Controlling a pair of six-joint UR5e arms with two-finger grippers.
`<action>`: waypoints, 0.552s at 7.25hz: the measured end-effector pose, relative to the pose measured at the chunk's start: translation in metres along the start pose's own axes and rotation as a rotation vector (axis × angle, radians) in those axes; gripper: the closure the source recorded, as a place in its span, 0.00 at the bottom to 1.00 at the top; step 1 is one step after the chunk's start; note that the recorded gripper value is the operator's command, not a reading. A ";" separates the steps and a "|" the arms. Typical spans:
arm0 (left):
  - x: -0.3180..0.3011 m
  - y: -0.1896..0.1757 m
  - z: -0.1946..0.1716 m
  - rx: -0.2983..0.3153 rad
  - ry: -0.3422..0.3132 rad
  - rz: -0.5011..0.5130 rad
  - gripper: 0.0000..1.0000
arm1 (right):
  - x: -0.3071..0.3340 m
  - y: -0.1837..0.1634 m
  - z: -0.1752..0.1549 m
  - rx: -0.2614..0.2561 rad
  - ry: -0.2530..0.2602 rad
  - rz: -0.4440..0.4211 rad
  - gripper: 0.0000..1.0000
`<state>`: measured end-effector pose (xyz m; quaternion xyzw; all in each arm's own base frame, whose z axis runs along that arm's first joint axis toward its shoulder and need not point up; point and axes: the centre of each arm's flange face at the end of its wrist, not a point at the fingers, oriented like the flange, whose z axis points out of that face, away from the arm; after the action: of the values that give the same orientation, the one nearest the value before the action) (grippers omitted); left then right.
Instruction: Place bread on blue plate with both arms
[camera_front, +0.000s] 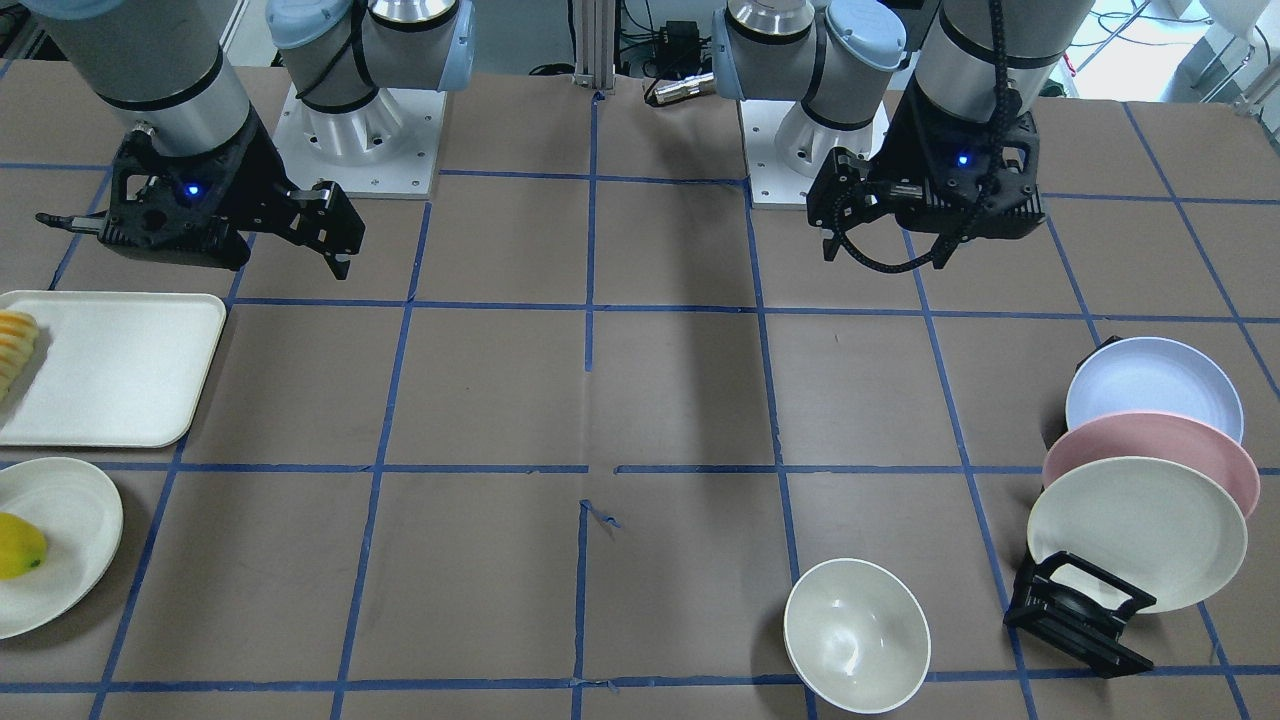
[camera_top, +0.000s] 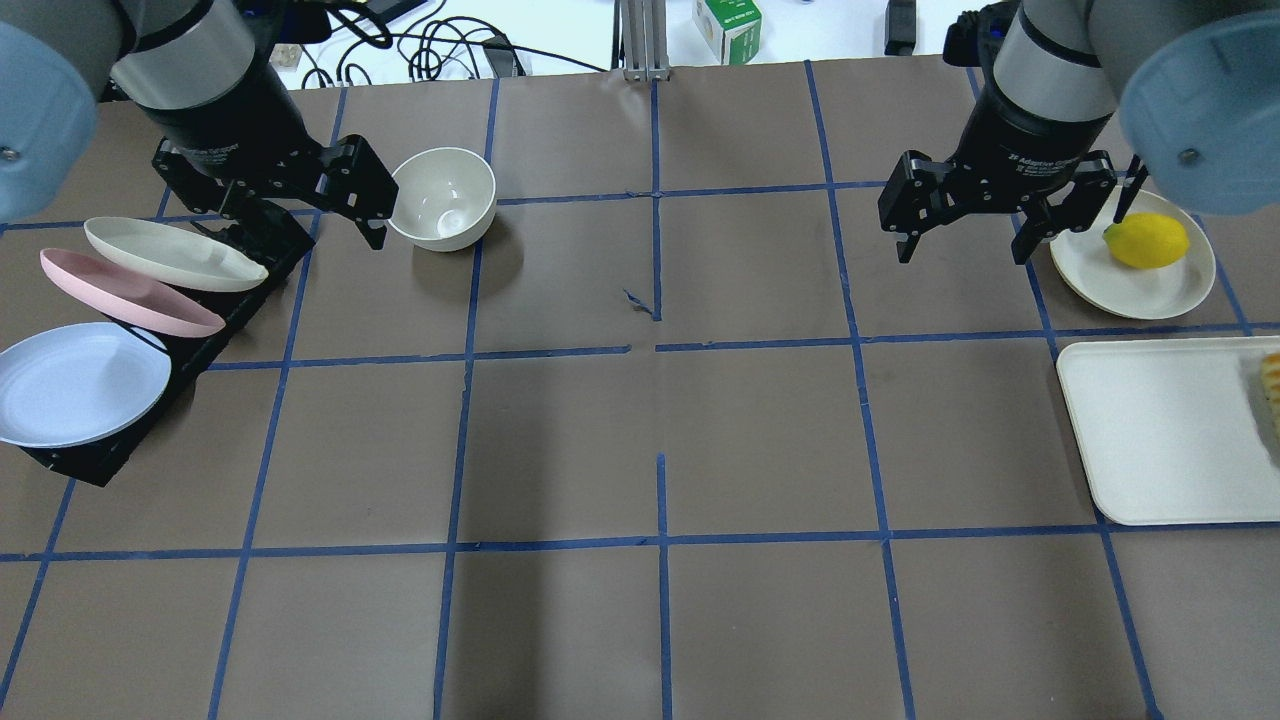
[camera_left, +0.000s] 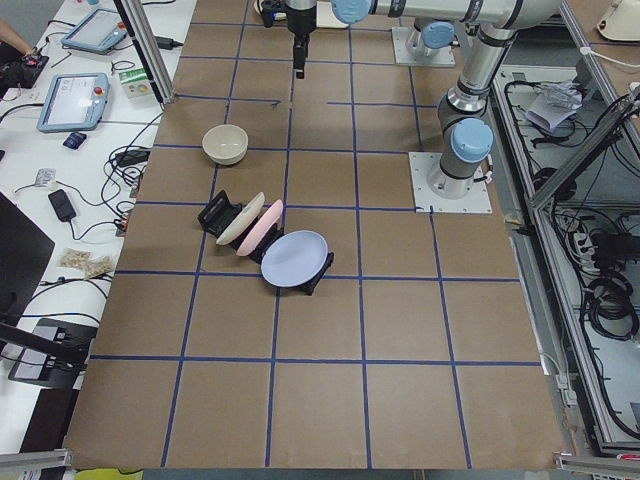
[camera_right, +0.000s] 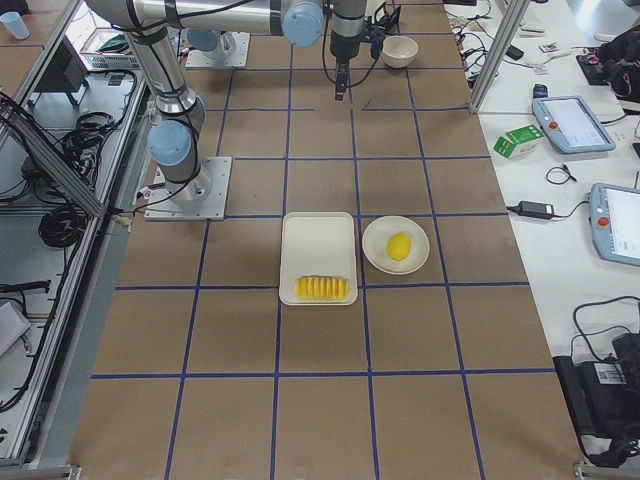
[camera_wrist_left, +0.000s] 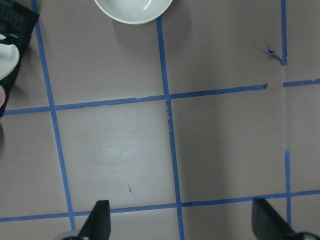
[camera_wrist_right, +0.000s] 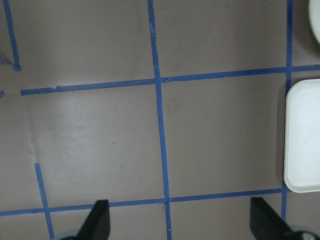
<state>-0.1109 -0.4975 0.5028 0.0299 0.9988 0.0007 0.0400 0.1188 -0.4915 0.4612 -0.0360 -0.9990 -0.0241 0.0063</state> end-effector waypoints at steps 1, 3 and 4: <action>-0.033 -0.002 0.005 -0.017 -0.063 -0.055 0.00 | 0.000 0.000 0.000 -0.003 0.001 0.000 0.00; -0.144 -0.004 0.029 -0.073 -0.096 -0.261 0.00 | 0.004 -0.001 0.003 -0.014 0.008 0.003 0.00; -0.208 -0.001 0.049 -0.080 -0.097 -0.388 0.00 | 0.009 -0.002 0.003 -0.016 0.012 0.006 0.00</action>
<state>0.1004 -0.5105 0.4706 -0.1648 0.9818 0.0314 0.0885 0.1098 -0.4929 0.4580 -0.0389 -0.9986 -0.0323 0.0121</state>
